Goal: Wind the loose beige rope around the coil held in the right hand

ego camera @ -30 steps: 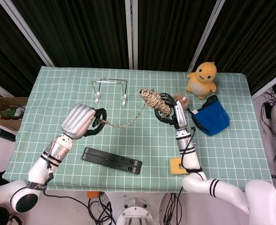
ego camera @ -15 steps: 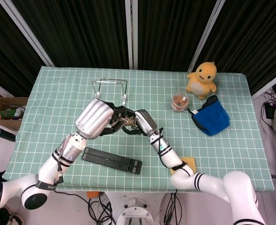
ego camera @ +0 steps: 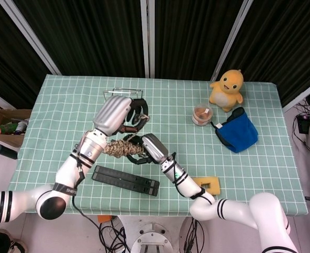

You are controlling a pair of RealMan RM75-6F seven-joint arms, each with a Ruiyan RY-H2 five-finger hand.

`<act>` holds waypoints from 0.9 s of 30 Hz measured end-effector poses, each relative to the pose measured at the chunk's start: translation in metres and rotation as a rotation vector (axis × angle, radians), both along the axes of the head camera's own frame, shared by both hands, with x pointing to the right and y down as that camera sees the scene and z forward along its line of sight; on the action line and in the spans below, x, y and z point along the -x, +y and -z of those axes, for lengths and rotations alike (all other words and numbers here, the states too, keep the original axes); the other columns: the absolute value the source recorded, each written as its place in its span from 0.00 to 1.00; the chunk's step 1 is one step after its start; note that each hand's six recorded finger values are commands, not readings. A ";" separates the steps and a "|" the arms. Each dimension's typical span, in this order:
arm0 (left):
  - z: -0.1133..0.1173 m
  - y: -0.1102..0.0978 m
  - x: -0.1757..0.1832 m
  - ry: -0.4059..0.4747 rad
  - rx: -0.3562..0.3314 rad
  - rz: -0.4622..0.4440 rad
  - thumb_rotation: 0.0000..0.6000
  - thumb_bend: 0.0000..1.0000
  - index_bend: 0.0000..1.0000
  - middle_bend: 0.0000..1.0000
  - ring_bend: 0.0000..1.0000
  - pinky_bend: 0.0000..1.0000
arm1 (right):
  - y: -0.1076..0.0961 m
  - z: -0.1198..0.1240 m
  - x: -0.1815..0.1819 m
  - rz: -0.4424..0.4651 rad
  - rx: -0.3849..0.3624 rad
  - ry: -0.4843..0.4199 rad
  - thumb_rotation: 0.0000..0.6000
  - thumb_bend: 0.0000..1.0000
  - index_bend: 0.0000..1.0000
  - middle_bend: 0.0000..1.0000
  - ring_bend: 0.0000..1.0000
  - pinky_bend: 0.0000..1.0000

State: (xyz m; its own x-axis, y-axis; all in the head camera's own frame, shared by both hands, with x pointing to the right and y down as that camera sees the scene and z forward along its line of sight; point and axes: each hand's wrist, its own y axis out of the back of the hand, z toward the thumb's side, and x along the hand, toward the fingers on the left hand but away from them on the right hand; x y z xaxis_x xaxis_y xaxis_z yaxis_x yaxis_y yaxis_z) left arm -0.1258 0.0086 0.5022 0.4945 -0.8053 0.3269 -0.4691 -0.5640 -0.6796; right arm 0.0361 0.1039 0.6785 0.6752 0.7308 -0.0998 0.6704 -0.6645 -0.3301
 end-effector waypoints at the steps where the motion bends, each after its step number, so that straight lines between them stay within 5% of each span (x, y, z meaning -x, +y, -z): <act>1: -0.002 -0.003 -0.002 0.002 0.016 0.008 1.00 0.51 0.81 0.77 0.73 0.86 | 0.001 0.001 -0.001 0.001 0.001 -0.006 1.00 0.65 0.90 0.75 0.68 0.91; 14: -0.041 -0.041 -0.005 -0.111 0.152 0.108 1.00 0.51 0.81 0.77 0.73 0.86 | 0.015 0.030 -0.027 -0.059 0.014 -0.178 1.00 0.66 0.90 0.75 0.68 0.91; 27: -0.100 -0.021 0.019 -0.249 0.400 0.042 1.00 0.51 0.81 0.77 0.73 0.86 | 0.007 0.041 -0.050 -0.186 0.131 -0.336 1.00 0.66 0.90 0.75 0.68 0.91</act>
State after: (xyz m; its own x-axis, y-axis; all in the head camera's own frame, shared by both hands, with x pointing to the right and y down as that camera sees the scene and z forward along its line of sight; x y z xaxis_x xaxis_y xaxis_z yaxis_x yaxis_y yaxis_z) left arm -0.1450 -0.0123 0.6020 0.3317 -0.6097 0.7199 -0.3474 -0.7884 -0.5077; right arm 0.0863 0.1105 0.6379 0.5438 0.8392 0.0038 0.8392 -0.5438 0.0070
